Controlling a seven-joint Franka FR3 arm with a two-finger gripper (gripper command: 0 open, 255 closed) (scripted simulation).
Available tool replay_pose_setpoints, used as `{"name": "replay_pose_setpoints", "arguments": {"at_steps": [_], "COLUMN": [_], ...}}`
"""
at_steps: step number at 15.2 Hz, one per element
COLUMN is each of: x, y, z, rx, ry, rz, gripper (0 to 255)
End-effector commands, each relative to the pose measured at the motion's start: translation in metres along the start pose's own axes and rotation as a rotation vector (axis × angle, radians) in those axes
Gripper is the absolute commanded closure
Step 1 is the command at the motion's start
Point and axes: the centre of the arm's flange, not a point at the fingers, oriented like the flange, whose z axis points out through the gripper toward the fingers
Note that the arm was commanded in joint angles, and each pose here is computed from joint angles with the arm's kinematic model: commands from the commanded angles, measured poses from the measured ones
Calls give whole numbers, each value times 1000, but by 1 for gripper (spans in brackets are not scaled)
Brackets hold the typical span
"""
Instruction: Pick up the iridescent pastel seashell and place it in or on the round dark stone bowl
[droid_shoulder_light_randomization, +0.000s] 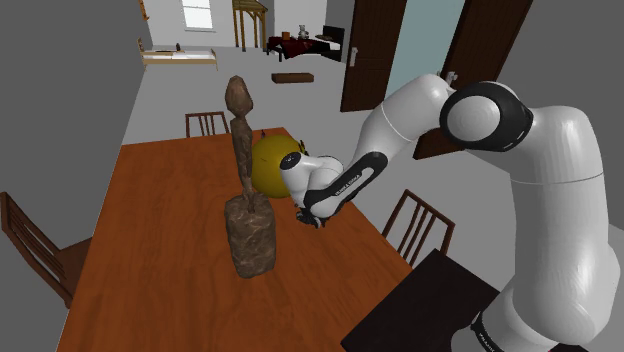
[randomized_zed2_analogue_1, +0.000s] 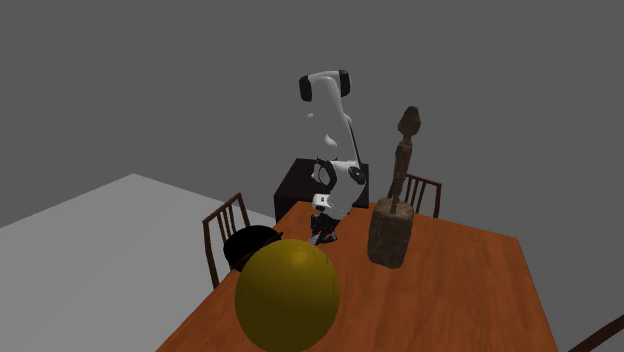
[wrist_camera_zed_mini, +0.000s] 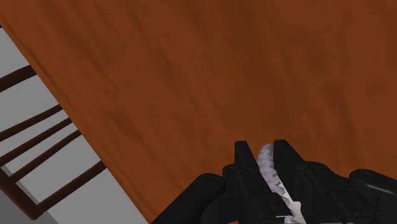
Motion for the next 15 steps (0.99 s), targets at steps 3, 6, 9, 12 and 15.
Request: {"name": "replay_pose_setpoints", "arguments": {"at_steps": [3,6,9,12,15], "x": [3,7,10,14,17], "y": [5,11,16,22,27], "z": [-15,-29,-44,-58,-73], "rx": [0,0,0,0,0], "ry": [0,0,0,0,0], "rz": [0,0,0,0,0], "gripper": [255,255,255,255,255]}}
